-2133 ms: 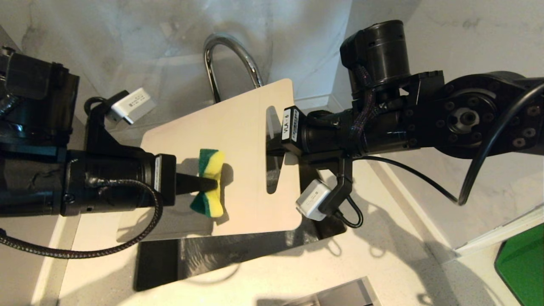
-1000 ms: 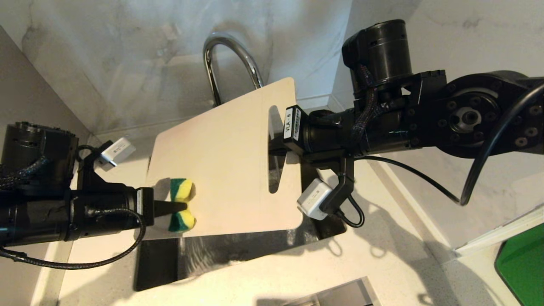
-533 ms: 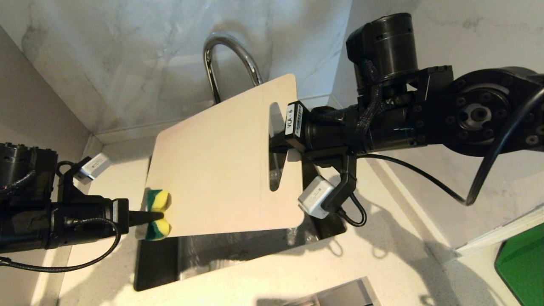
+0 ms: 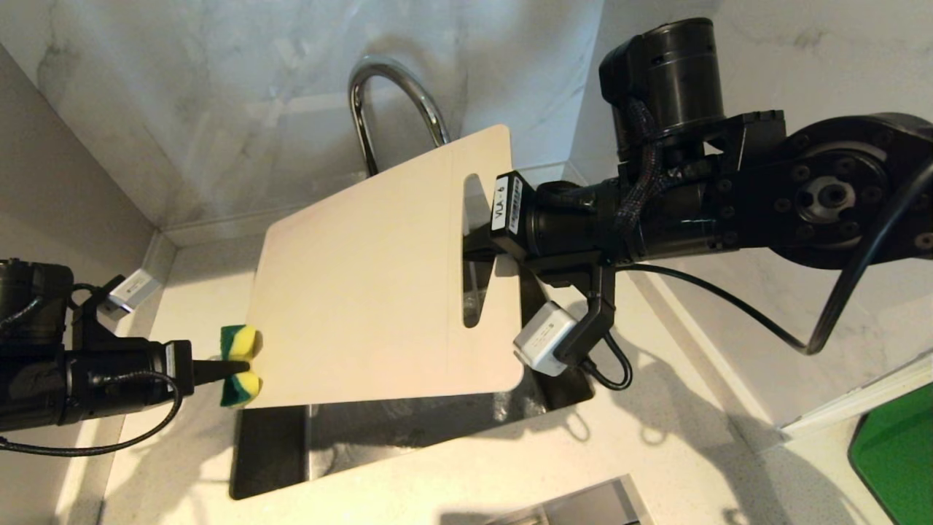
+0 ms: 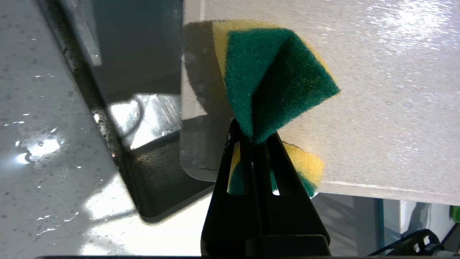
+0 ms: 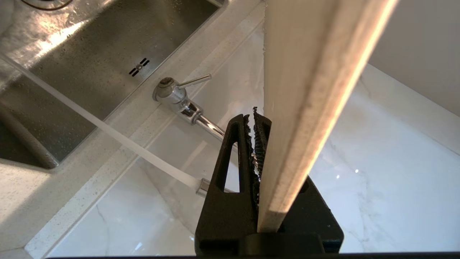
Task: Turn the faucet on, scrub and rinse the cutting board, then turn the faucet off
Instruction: Scrub the cutting board underwater
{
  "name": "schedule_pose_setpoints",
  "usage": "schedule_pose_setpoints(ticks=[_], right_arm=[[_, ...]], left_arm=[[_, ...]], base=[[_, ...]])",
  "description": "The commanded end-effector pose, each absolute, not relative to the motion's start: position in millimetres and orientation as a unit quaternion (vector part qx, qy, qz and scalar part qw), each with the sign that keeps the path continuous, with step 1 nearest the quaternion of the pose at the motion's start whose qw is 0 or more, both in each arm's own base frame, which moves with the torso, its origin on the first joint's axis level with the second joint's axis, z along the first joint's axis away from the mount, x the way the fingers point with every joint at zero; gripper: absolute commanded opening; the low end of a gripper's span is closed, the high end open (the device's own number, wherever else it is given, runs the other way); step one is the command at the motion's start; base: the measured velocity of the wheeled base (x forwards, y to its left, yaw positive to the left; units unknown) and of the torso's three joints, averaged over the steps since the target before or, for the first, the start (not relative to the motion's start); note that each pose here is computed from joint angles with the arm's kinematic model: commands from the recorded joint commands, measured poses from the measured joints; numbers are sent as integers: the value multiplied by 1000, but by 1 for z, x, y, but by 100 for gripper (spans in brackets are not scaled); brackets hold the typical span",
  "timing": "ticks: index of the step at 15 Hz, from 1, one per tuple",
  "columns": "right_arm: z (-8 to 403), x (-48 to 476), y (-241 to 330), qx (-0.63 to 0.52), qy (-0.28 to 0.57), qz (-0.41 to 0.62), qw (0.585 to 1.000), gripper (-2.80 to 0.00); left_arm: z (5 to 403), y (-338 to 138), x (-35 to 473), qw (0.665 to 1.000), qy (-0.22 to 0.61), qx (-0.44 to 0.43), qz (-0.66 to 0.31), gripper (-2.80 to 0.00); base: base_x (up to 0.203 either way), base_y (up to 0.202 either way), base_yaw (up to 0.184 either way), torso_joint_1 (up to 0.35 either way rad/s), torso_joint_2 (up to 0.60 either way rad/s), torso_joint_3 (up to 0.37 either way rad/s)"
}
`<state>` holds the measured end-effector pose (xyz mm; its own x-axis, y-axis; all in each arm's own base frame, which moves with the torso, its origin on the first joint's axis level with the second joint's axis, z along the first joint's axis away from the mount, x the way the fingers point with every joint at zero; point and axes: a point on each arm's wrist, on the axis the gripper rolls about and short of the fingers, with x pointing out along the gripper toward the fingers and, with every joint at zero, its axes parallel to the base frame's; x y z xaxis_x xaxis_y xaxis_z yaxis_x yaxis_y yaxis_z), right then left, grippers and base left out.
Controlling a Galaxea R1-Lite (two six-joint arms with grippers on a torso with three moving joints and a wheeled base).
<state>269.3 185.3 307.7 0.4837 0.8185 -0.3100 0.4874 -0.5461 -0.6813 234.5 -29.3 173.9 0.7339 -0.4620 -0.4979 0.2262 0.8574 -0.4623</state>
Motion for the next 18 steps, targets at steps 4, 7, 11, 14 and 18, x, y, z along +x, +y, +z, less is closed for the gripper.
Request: schedule_pose_setpoints(ticks=[4, 7, 11, 14, 18], right_arm=[[308, 267, 184, -822, -401, 314, 256, -280], [306, 266, 183, -821, -399, 317, 256, -280], [305, 268, 184, -823, -403, 307, 258, -280], [294, 269, 185, -820, -399, 312, 266, -280], [291, 267, 183, -819, -397, 317, 266, -280]], left_arm=[[171, -10, 238, 916, 308, -194, -167, -280], [173, -3, 239, 916, 302, -200, -172, -280], [193, -4, 241, 924, 273, -199, -180, -280], [211, -9, 240, 923, 265, -204, -189, -280], [230, -10, 242, 924, 253, -217, -189, -280]], base=[[0, 0, 0, 0, 0, 0], [0, 0, 0, 0, 0, 0], [0, 0, 0, 0, 0, 0], [0, 0, 0, 0, 0, 0], [0, 0, 0, 0, 0, 0]])
